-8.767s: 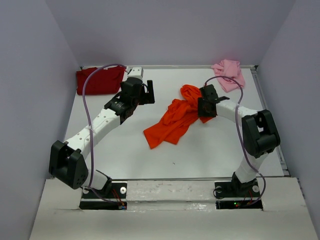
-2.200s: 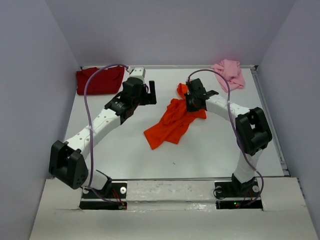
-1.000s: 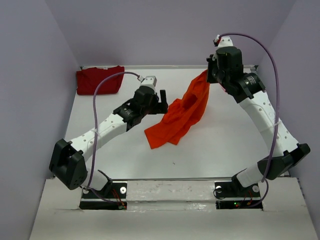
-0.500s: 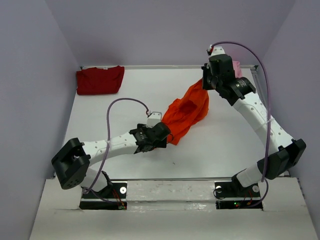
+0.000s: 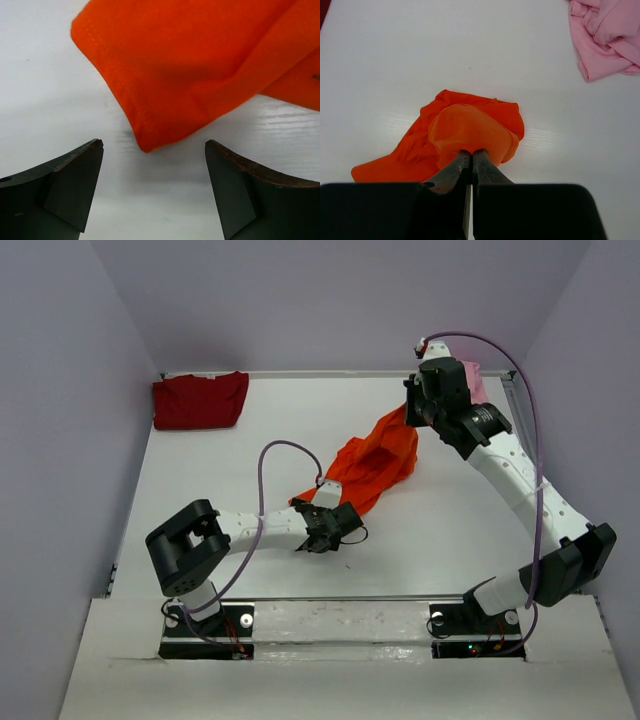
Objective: Fold and stack the t-shirts
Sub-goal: Flatten out the tshirt
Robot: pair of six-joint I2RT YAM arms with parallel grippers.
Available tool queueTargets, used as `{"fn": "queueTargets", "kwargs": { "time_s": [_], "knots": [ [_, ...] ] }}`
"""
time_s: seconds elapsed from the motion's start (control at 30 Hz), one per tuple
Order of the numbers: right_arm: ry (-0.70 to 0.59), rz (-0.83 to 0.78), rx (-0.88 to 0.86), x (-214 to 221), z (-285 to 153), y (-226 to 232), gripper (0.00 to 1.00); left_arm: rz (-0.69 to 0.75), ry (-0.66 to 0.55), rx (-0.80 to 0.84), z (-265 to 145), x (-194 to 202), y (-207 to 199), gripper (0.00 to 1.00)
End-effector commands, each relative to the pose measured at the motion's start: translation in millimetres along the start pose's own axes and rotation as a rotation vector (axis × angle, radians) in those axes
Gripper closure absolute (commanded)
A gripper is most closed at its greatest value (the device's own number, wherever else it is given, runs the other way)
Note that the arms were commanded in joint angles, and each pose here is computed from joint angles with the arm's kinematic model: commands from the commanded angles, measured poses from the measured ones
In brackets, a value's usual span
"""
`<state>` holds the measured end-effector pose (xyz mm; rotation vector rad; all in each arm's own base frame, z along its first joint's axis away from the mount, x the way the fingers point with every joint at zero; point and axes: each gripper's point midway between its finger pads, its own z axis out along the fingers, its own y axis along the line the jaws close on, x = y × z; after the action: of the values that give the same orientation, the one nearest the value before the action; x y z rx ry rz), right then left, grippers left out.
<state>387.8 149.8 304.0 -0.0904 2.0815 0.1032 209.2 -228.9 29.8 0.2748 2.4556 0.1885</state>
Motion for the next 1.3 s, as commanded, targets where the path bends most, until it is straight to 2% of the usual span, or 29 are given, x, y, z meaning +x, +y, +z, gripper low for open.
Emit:
{"fn": "queueTargets", "kwargs": {
  "time_s": [0.0,0.23,0.7,0.97,1.17,1.27],
  "knots": [
    [-0.092,0.018,-0.021,-22,-10,5,1.0,-0.023,-0.029,0.038,-11,-7,-19,0.08],
    [-0.09,0.016,-0.015,-18,-9,3,1.0,0.02,-0.011,0.044,-12,12,-30,0.1],
    [-0.093,0.012,-0.014,-16,-10,2,1.0,0.09,0.025,-0.099,16,35,-9,0.1],
    [-0.093,0.011,-0.015,-16,-9,2,1.0,0.026,0.028,-0.104,4,22,9,0.14],
    [-0.088,0.009,-0.003,-13,-8,0,1.0,0.042,0.052,-0.167,6,17,32,0.12],
    [-0.094,0.009,-0.003,-15,-8,0,1.0,0.067,0.071,-0.16,11,20,30,0.12]
  ]
}}
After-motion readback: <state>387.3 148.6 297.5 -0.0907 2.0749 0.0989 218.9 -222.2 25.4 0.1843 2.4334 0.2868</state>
